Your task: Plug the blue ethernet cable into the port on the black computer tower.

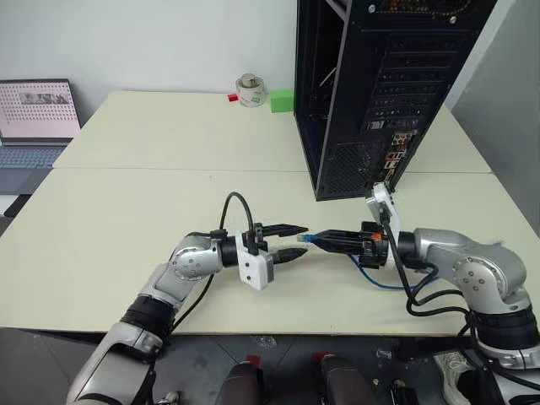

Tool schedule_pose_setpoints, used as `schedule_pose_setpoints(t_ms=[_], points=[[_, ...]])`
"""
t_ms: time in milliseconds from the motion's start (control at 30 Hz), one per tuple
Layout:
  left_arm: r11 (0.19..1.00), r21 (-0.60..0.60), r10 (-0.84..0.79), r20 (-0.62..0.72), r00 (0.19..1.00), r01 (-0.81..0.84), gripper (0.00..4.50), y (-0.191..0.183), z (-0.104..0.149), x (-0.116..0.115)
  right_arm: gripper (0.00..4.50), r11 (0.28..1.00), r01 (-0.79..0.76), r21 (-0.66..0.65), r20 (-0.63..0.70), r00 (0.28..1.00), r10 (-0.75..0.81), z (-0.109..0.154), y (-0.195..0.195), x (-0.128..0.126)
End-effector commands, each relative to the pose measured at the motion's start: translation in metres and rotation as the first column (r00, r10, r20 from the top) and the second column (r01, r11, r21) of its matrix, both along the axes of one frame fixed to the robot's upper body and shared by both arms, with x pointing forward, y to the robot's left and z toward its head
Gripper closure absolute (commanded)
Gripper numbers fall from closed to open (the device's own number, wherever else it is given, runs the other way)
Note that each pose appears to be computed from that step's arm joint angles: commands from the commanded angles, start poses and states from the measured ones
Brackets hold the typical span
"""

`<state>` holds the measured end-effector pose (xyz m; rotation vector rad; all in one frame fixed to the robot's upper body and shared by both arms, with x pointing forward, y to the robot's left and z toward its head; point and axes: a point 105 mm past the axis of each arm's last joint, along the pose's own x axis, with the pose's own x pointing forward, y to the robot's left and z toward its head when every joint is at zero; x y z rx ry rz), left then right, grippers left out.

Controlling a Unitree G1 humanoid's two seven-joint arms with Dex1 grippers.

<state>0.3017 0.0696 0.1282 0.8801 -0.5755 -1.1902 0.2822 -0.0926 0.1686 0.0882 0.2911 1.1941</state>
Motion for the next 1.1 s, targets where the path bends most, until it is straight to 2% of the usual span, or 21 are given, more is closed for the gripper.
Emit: schedule_pose_setpoints(t_ms=[33,200,300,367,500,667,1100], points=[[0.989,-0.129,0.054,-0.13,0.99,-0.071,1.58,-0.003,0.022,0.012,4.5,0.986,0.167,-0.003,0.19,0.968,-0.164,0.024,-0.024,0.013],[0.942,-0.261,0.123,-0.319,0.94,-0.212,0.54,-0.013,0.044,0.032,4.5,0.877,0.48,0.028,0.357,0.815,-0.457,0.038,-0.059,0.04],[0.906,-0.293,0.161,-0.426,0.89,-0.305,0.0,-0.027,0.055,0.044,4.5,0.743,0.664,0.08,0.417,0.655,-0.63,0.045,-0.074,0.056],[0.898,-0.315,0.124,-0.486,0.865,-0.306,0.0,-0.038,0.063,0.042,4.5,0.628,0.768,0.125,0.438,0.525,-0.73,0.05,-0.083,0.066],[0.893,-0.31,0.134,-0.51,0.85,-0.326,0.0,-0.052,0.073,0.043,4.5,0.507,0.848,0.153,0.423,0.407,-0.809,0.046,-0.088,0.072],[0.881,-0.306,0.178,-0.494,0.851,-0.362,0.0,-0.058,0.081,0.047,4.5,0.434,0.883,0.177,0.409,0.335,-0.849,0.046,-0.088,0.076],[0.88,-0.303,0.187,-0.487,0.853,-0.366,0.0,-0.063,0.083,0.047,4.5,0.373,0.907,0.194,0.358,0.288,-0.888,0.043,-0.093,0.092]])
